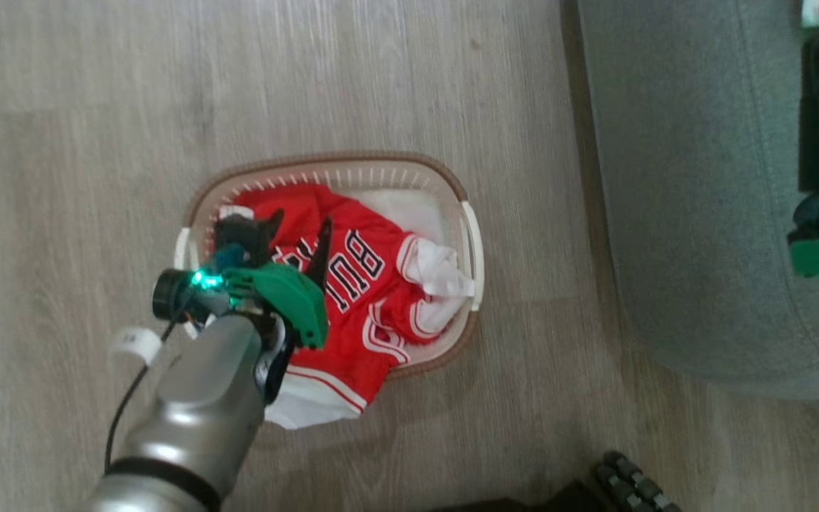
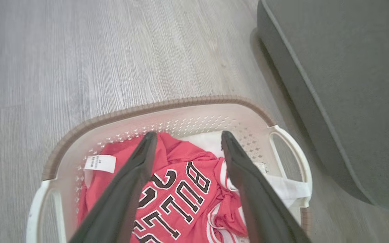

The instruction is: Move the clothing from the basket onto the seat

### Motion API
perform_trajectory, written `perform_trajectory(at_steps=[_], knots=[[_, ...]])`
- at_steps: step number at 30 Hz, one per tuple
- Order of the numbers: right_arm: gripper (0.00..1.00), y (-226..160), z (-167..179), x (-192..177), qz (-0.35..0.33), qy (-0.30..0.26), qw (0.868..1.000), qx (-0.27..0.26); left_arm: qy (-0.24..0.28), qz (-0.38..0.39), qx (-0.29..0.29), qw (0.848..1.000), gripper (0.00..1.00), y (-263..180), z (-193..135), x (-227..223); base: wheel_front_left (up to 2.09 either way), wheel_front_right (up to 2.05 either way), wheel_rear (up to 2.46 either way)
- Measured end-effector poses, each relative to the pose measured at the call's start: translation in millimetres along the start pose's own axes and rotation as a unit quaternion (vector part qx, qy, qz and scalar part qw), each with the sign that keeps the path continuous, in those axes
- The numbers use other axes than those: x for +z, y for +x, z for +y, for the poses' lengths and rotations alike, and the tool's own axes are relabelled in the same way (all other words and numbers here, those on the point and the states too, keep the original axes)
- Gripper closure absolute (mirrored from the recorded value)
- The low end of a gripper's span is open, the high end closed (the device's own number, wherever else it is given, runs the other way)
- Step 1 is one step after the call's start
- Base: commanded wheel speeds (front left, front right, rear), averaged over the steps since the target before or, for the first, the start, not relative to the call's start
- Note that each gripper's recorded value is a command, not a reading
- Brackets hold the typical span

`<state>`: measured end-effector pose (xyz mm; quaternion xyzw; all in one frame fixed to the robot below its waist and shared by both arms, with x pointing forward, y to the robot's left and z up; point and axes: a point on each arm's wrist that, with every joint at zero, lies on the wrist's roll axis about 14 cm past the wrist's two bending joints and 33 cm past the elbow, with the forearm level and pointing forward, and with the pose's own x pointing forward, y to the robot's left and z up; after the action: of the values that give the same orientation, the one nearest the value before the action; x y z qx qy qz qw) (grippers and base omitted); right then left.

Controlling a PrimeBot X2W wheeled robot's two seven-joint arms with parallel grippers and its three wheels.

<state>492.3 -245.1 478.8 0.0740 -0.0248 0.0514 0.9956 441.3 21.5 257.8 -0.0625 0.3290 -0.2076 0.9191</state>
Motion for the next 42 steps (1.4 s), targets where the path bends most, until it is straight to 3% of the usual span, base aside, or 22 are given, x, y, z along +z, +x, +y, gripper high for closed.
perform_trajectory(at_steps=[13, 22, 36, 42], knots=[[0.0, 34, -9, -30, 0.006, -0.011, 1.0, 0.009, -0.014, 0.144, -0.005, 0.99, 0.0, 56, 13, -79, 0.0, 0.0, 0.0], [0.0, 37, -25, -61, 0.035, -0.024, 0.999, -0.004, -0.02, 0.198, -0.002, 0.98, 0.0, 85, 13, -119, 0.0, 0.0, 0.0], [0.0, 35, -36, -83, 0.059, -0.034, 0.998, -0.015, -0.002, 0.323, 0.015, 0.946, 0.0, 88, 19, -171, 0.0, 0.0, 0.0], [0.0, 33, -42, -93, 0.071, -0.039, 0.996, -0.02, 0.004, 0.33, 0.014, 0.944, 0.0, 98, 21, -179, 0.0, 0.0, 0.0]])
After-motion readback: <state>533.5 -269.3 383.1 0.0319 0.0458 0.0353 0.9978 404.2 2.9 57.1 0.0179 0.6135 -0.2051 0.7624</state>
